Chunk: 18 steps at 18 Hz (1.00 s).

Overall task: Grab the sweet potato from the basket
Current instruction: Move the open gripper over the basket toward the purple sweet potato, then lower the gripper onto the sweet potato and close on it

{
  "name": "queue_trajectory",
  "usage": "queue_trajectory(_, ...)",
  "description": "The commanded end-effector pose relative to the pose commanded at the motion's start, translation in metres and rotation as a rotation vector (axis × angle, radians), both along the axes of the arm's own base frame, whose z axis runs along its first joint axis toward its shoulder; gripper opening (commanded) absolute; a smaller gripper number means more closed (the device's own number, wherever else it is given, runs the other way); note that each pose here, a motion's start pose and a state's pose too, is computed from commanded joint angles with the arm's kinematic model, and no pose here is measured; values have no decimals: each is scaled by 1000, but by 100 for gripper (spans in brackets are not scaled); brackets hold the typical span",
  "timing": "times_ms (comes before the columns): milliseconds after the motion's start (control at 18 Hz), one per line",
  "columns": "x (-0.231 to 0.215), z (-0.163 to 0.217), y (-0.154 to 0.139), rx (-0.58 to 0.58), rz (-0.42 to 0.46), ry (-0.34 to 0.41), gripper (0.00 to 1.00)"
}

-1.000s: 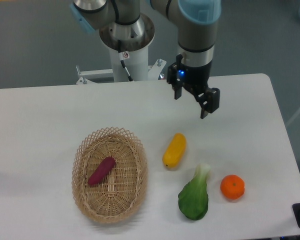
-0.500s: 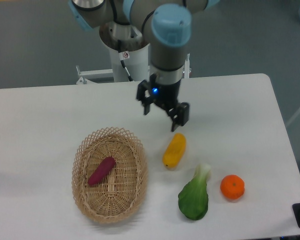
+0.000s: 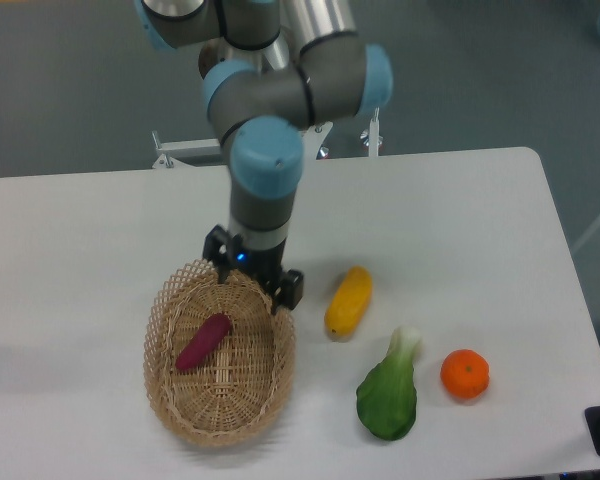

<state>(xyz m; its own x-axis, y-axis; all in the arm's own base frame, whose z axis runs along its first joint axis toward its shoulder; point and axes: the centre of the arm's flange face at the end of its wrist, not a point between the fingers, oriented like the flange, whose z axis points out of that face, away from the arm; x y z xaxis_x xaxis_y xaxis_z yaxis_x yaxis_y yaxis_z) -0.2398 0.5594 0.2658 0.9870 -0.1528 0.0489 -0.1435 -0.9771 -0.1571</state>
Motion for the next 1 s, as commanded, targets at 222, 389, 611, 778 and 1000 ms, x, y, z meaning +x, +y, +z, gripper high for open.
queue_trajectory(222,8,-22,16,26,9,23,100)
queue_trajectory(389,19,-33,20,13,-2,12,100)
queue_trajectory(611,29,-39,23,4,-17,6,100)
queue_trajectory(778,34,-44,25,-3,-26,3,100)
queue_trajectory(1000,35,-51,26,-11,-28,-4,100)
